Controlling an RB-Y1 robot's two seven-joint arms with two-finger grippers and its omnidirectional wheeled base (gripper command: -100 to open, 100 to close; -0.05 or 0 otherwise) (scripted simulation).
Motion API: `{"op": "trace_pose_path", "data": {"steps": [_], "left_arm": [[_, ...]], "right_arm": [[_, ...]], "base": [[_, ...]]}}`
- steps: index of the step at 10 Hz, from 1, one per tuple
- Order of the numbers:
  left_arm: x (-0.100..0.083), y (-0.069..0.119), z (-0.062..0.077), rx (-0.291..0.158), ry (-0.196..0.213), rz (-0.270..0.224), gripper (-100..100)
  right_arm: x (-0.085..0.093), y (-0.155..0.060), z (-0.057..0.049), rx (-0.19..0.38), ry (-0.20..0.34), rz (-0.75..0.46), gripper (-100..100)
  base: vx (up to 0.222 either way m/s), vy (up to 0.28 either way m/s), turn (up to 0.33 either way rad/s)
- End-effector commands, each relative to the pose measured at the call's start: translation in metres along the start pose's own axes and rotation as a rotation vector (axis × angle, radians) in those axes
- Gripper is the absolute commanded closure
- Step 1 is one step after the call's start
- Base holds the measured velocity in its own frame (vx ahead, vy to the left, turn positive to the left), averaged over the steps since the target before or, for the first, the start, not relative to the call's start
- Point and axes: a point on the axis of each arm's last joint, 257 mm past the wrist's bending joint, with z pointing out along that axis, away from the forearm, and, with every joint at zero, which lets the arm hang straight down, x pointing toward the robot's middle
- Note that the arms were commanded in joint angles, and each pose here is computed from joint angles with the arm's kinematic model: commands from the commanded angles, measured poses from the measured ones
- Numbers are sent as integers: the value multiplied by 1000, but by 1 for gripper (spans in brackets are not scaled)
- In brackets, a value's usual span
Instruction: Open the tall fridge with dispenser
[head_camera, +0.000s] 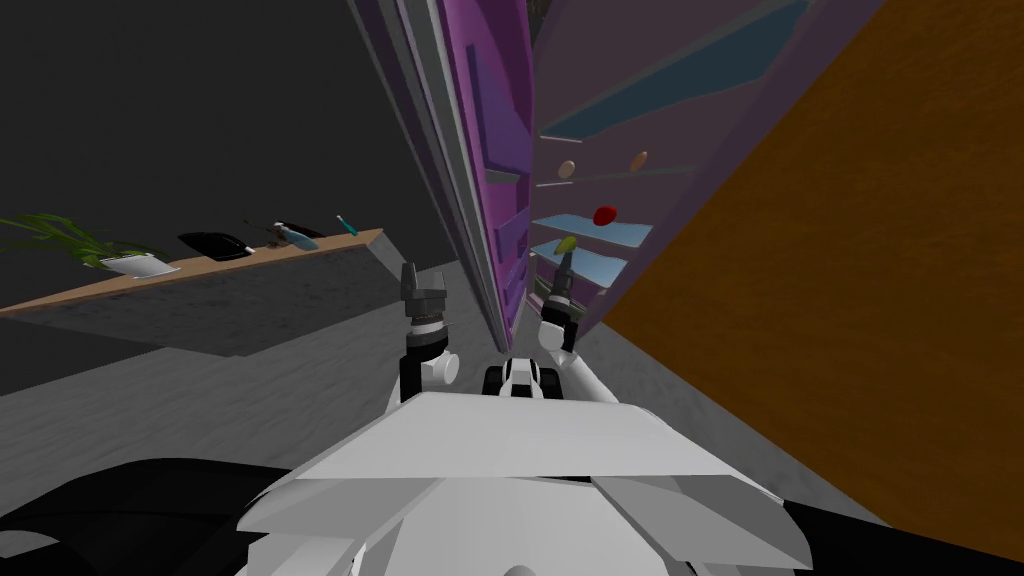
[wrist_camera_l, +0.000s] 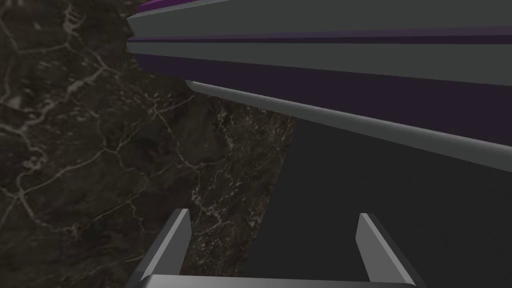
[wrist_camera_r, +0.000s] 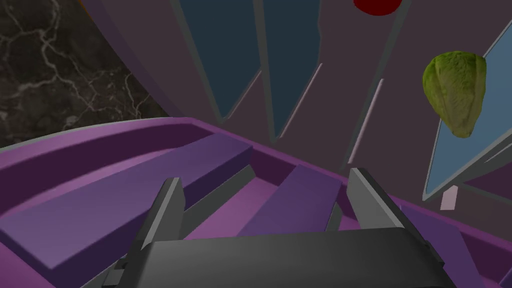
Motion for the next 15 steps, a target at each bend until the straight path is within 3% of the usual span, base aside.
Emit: {"op": "trace_pose_path", "data": {"steps": [1,2,5,6,7,8,11,12,13,14,15], "left_arm": [[0,0,0,0,0,0,0],[0,0,0,0,0,0,0],[0,0,0,0,0,0,0],[0,0,0,0,0,0,0],[0,0,0,0,0,0,0],[0,0,0,0,0,0,0],[0,0,0,0,0,0,0],[0,0,0,0,0,0,0],[0,0,0,0,0,0,0],[0,0,0,0,0,0,0],[0,0,0,0,0,0,0]], "right_arm": [[7,-11,11,-12,33,42,-100],[14,-23,19,-10,63,70,-100],[17,-29,26,-34,80,114,-100],[23,-41,33,-31,104,140,-100],[20,-37,33,-49,97,151,-100],[25,-49,39,-49,115,176,-100],[24,-53,45,-83,113,220,-100],[28,-66,50,-82,126,241,-100],[24,-61,50,-102,114,252,-100],[27,-74,54,-104,121,272,-100],[23,-69,54,-123,108,282,-100]], "base": [[25,9,12],[24,11,15],[24,8,12],[26,12,17],[22,11,10],[26,14,17],[25,8,14],[24,8,16],[20,7,14],[21,4,19],[20,5,14]]}}
